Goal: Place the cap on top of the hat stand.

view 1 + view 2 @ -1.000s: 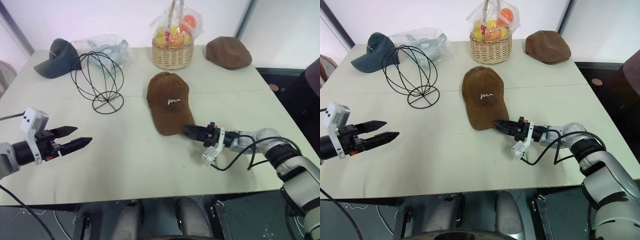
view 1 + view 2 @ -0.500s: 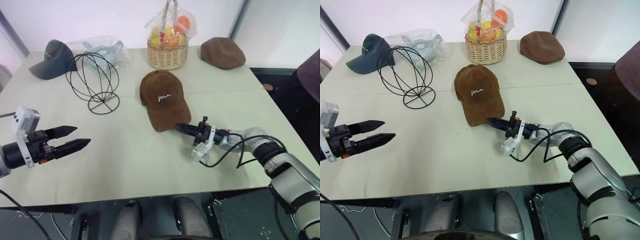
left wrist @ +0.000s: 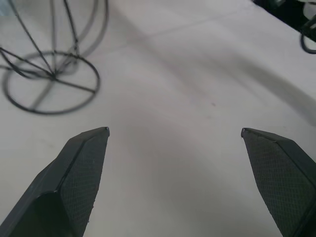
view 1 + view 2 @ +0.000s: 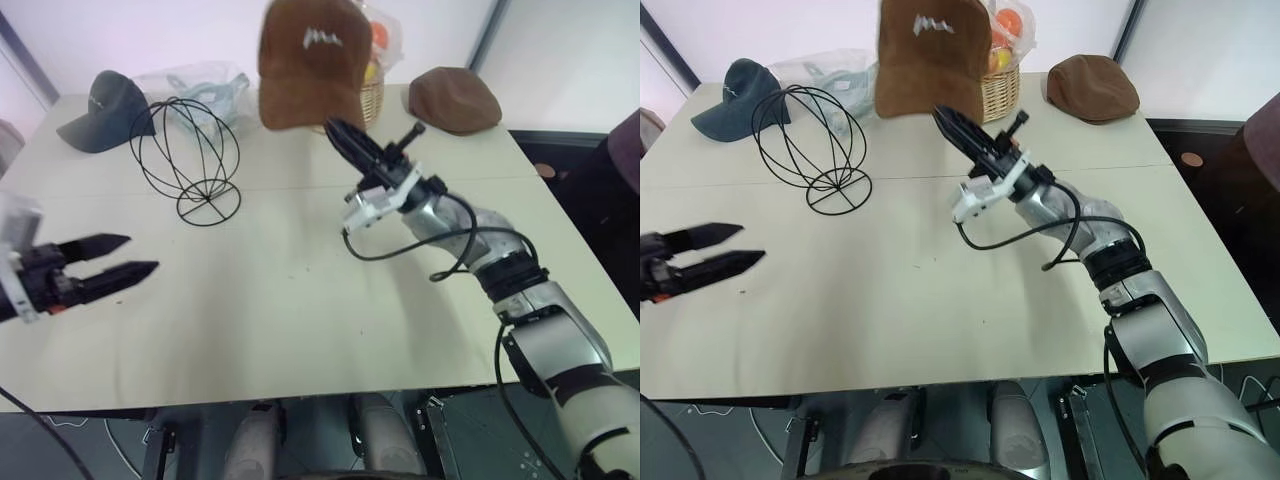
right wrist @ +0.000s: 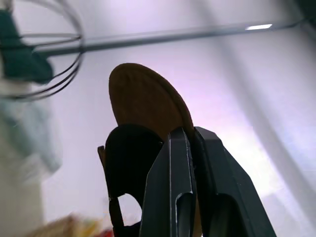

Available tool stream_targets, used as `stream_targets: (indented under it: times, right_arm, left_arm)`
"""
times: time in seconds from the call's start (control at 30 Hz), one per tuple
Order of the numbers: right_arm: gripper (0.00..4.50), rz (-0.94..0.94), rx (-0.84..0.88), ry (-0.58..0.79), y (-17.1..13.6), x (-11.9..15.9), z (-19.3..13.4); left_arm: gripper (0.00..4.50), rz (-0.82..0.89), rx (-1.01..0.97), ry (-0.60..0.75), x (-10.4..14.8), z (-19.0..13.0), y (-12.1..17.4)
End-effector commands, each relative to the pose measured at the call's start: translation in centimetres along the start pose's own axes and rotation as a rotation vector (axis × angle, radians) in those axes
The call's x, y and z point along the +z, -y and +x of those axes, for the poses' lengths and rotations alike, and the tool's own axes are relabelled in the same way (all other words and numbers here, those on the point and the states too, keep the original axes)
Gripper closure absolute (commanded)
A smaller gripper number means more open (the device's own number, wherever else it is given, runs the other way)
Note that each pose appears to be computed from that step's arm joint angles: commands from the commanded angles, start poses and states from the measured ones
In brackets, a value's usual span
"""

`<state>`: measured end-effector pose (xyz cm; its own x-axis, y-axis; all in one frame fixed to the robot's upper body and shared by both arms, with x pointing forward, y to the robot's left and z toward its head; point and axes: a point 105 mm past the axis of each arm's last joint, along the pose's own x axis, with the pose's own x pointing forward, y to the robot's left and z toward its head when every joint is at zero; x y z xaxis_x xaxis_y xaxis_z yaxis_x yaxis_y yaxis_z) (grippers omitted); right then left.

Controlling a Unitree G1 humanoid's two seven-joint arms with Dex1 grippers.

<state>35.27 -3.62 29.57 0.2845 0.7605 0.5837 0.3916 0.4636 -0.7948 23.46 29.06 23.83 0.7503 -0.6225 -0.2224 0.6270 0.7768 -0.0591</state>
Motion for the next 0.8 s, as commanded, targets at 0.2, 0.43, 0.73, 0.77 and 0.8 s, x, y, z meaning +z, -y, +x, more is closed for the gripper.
stream_targets:
  times: [0.2, 0.43, 0.73, 0.77, 0.8]
  right_arm:
    - [4.48, 0.156, -0.136, 0.153, 2.1, 5.5, 6.9]
    - [4.48, 0.243, -0.087, 0.174, -1.2, 8.8, 9.2]
    - [4.48, 0.226, 0.005, 0.152, -5.6, 10.4, 10.4]
    - [4.48, 0.222, 0.014, 0.152, -6.1, 10.6, 10.4]
    - [4.48, 0.218, 0.018, 0.152, -6.4, 10.7, 10.4]
  left_arm:
    - [0.0, 0.118, 0.078, 0.128, 5.2, -4.2, -1.4]
    - [0.0, 0.128, 0.132, 0.136, 4.7, -5.4, -1.7]
    - [0.0, 0.114, 0.145, 0.163, 3.7, -5.0, -1.1]
    - [0.0, 0.113, 0.146, 0.167, 3.7, -5.0, -1.1]
    - [0.0, 0.112, 0.147, 0.17, 3.7, -4.9, -1.1]
